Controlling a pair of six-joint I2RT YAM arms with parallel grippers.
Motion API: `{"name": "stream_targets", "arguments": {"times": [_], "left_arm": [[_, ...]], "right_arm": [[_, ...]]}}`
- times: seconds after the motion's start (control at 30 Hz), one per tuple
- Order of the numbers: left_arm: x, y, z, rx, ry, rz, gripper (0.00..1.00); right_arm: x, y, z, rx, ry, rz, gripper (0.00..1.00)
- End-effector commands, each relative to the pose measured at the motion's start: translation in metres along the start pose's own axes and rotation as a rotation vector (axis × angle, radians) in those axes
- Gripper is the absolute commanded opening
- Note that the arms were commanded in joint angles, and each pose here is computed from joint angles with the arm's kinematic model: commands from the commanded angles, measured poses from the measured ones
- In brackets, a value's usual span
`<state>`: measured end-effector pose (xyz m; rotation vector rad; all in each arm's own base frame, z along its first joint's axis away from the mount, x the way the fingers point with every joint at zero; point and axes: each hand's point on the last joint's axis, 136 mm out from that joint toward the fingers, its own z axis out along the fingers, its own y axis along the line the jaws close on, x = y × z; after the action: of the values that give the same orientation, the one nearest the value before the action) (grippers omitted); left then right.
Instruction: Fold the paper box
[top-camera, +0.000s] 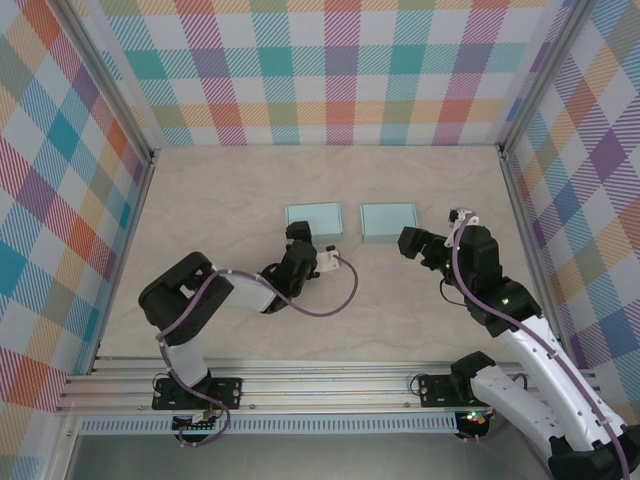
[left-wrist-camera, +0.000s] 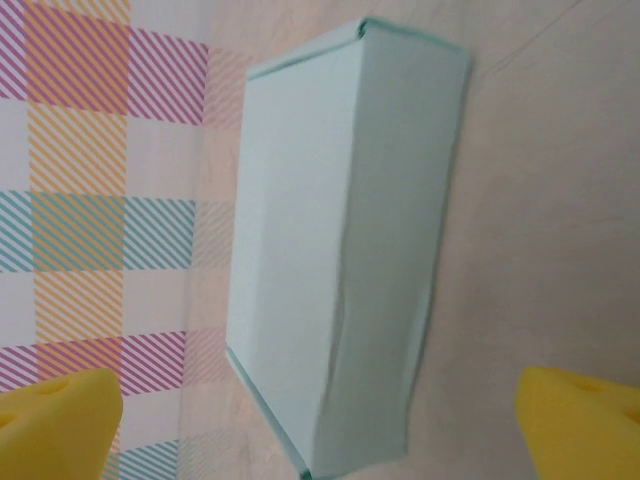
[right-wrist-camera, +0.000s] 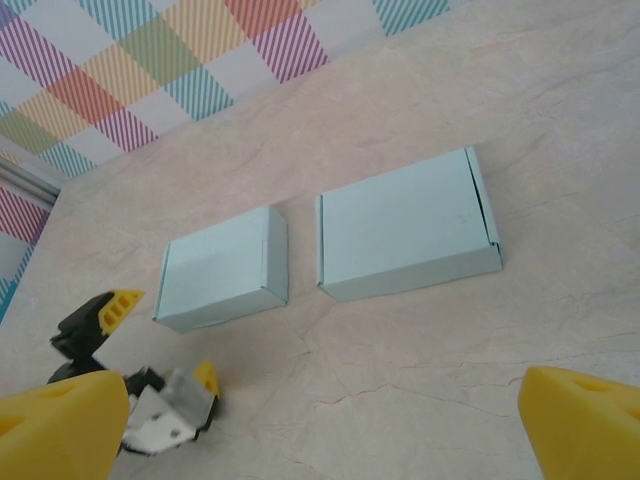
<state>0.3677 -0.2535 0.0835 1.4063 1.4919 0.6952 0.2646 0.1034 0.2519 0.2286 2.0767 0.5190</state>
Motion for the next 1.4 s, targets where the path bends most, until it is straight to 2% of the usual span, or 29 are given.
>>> {"name": "stream_targets", "arguments": {"times": [0.0,0.1,0.23,0.37,0.6,0.73,0.87,1.1,1.37], "left_arm": [[-0.013,0.028,-0.035,-0.064,-0.016,-0.113,1.0],[-0.014,0.063,-0.067,-0.113,-0.042,-0.291,1.0],[0.006,0.117,-0.111,-0.216,-0.084,-0.598,1.0],[0.051,0.147,-0.151,-0.284,-0.09,-0.899,1.0],[0.141,0.162,-0.204,-0.507,-0.06,-1.349,1.0],[0.177,0.152,-0.213,-0.591,0.01,-1.456,1.0],[0.202,0.136,-0.209,-0.652,0.124,-1.472,1.0],[0.219,0.112,-0.191,-0.668,0.192,-1.47,1.0],[0.231,0.089,-0.168,-0.618,0.259,-1.469,1.0]], "right_arm": [[-0.002,-0.006,-0.001,0.028,-0.015,-0.021,1.0],[-0.006,-0.006,-0.004,0.024,-0.043,-0.032,1.0],[-0.01,-0.009,-0.008,0.018,-0.094,-0.048,1.0],[-0.01,-0.015,-0.008,0.04,-0.117,-0.067,1.0],[-0.004,-0.023,0.009,0.06,-0.149,-0.126,1.0],[0.002,-0.033,0.022,0.104,-0.159,-0.167,1.0],[0.007,-0.045,0.036,0.164,-0.158,-0.264,1.0],[0.018,-0.058,0.051,0.199,-0.198,-0.353,1.0],[0.03,-0.069,0.059,0.234,-0.162,-0.389,1.0]]}}
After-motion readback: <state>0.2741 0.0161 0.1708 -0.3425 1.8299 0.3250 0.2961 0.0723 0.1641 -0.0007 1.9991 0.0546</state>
